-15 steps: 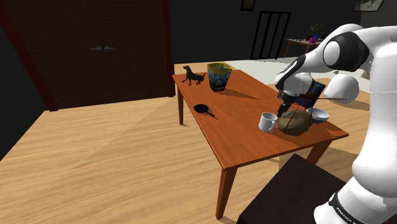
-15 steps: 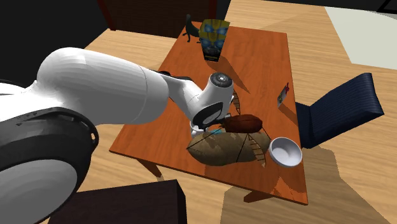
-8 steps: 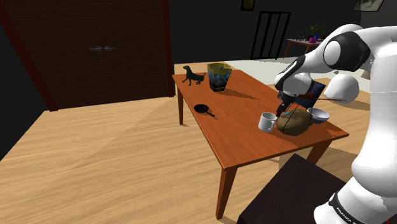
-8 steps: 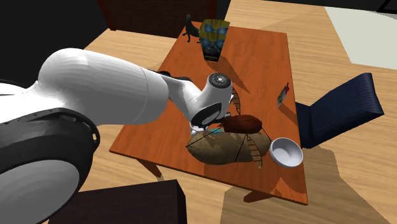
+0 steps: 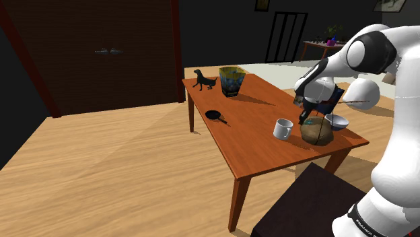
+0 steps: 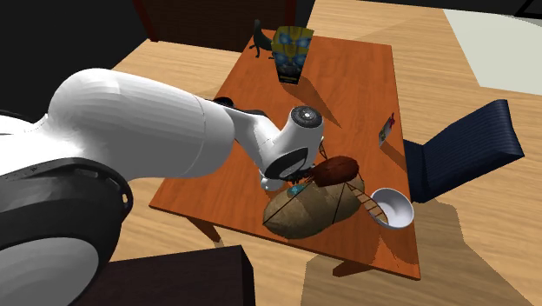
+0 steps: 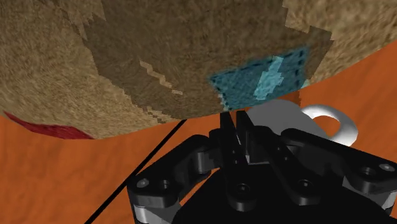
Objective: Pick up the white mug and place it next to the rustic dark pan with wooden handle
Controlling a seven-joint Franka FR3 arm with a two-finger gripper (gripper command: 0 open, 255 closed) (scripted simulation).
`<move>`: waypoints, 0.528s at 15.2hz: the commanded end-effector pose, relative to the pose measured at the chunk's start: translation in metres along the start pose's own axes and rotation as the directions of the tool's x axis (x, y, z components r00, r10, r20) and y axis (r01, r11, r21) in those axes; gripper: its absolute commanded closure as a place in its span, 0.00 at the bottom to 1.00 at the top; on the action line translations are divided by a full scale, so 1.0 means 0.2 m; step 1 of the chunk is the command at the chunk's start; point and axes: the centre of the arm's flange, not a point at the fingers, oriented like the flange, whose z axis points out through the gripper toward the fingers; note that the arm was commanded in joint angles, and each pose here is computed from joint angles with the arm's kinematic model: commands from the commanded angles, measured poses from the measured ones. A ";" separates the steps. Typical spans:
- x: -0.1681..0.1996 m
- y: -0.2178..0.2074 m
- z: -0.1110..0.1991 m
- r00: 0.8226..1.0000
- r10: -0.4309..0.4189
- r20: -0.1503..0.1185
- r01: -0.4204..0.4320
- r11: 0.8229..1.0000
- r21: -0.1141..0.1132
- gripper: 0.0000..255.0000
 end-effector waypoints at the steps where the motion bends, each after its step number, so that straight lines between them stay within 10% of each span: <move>1: -0.12 0.01 0.11 0.999 0.019 0.048 -0.020 0.999 0.032 1.00; 4: -0.10 0.01 0.08 0.999 0.019 0.048 -0.021 0.999 0.032 1.00; 5: 0.00 0.01 0.00 1.000 0.000 0.007 0.000 1.000 -0.009 1.00; 6: 0.00 0.01 0.00 1.000 0.000 0.007 0.000 1.000 -0.009 0.00; 8: 0.16 -0.01 0.01 0.998 0.013 0.059 -0.014 1.000 0.014 0.00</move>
